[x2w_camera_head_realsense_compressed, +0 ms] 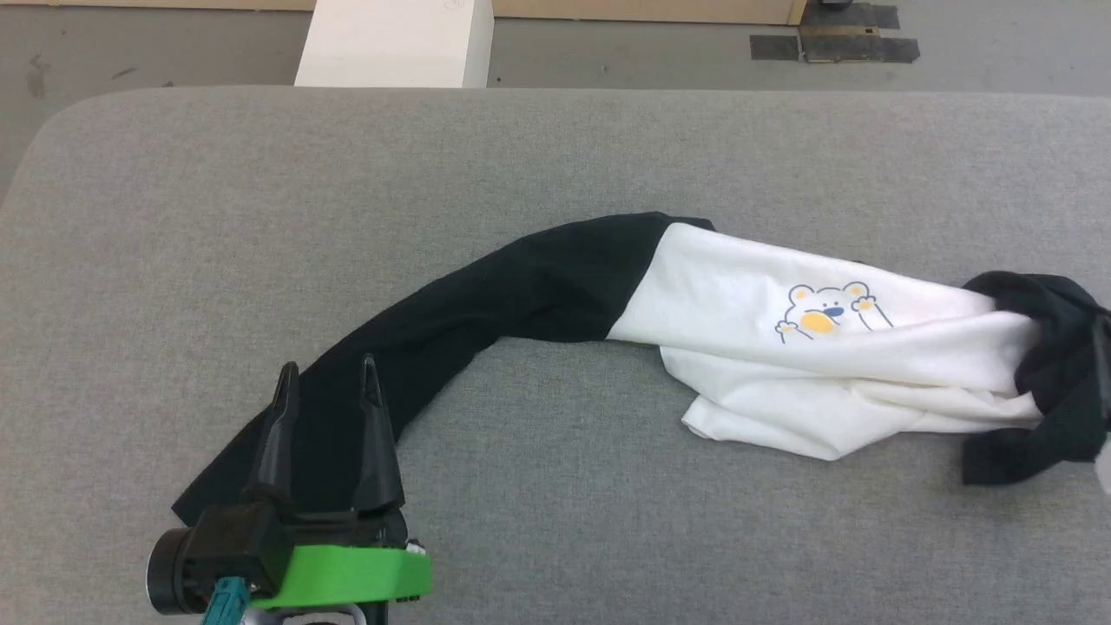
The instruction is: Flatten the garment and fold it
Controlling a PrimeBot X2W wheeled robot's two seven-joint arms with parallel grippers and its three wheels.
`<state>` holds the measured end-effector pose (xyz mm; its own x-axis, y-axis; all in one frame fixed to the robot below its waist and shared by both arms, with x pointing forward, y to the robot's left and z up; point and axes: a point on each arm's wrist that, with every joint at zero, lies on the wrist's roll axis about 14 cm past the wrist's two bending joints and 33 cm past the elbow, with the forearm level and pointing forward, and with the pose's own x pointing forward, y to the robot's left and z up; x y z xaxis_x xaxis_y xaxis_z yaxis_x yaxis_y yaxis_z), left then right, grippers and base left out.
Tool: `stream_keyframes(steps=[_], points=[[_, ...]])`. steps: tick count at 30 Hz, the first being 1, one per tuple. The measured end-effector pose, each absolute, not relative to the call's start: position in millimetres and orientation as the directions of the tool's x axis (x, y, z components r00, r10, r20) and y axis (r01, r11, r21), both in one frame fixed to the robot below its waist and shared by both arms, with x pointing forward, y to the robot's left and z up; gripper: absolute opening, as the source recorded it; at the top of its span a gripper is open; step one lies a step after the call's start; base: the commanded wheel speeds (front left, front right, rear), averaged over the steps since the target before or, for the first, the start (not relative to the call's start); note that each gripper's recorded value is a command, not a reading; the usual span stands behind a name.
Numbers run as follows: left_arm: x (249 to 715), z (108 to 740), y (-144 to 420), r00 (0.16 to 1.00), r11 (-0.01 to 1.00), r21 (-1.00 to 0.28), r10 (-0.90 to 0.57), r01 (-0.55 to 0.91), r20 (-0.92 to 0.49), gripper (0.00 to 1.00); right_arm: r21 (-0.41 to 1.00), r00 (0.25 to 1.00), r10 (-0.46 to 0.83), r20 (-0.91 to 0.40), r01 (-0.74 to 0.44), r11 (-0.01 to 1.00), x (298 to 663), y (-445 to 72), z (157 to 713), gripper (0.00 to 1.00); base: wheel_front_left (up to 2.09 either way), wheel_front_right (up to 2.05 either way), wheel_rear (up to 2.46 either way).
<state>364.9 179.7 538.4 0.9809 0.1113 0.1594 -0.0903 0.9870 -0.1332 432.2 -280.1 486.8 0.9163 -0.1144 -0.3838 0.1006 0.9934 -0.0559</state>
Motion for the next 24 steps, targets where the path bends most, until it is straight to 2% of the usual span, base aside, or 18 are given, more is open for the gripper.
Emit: stream_keyframes(steps=[5, 9, 12, 15, 21, 24], points=[[362, 543, 180, 0.979, 0.987, -0.131, 0.11, -0.087, 0.173, 1.0, -0.101, 0.976, -0.014, -0.218, -0.008, 0.995, 450, -251, 540, 1.0, 0.0, 0.0, 0.0], [361, 547, 180, 0.977, 0.988, -0.131, 0.109, -0.085, 0.186, 1.0, -0.077, 0.966, 0.147, -0.211, -0.167, 0.983, 446, -202, 554, 1.0, 0.0, 0.0, 0.0], [362, 546, 180, 0.977, 0.988, -0.131, 0.107, -0.083, 0.183, 1.0, -0.055, 0.914, 0.266, -0.306, -0.296, 0.954, 430, -164, 533, 1.0, 0.0, 0.0, 0.0], [364, 541, 178, 0.98, 0.988, -0.132, 0.105, -0.083, 0.169, 1.0, 0.01, 0.83, 0.356, -0.43, -0.39, 0.921, 408, -136, 493, 1.0, 0.0, 0.0, 0.0], [373, 533, 179, 0.983, 0.987, -0.131, 0.109, -0.09, 0.145, 1.0, 0.049, 0.694, 0.433, -0.576, -0.499, 0.865, 388, -114, 433, 1.0, 0.0, 0.0, 0.0], [376, 529, 182, 0.984, 0.987, -0.125, 0.119, -0.102, 0.134, 1.0, 0.028, 0.652, 0.445, -0.613, -0.546, 0.838, 388, -109, 412, 1.0, 0.0, 0.0, 0.0]])
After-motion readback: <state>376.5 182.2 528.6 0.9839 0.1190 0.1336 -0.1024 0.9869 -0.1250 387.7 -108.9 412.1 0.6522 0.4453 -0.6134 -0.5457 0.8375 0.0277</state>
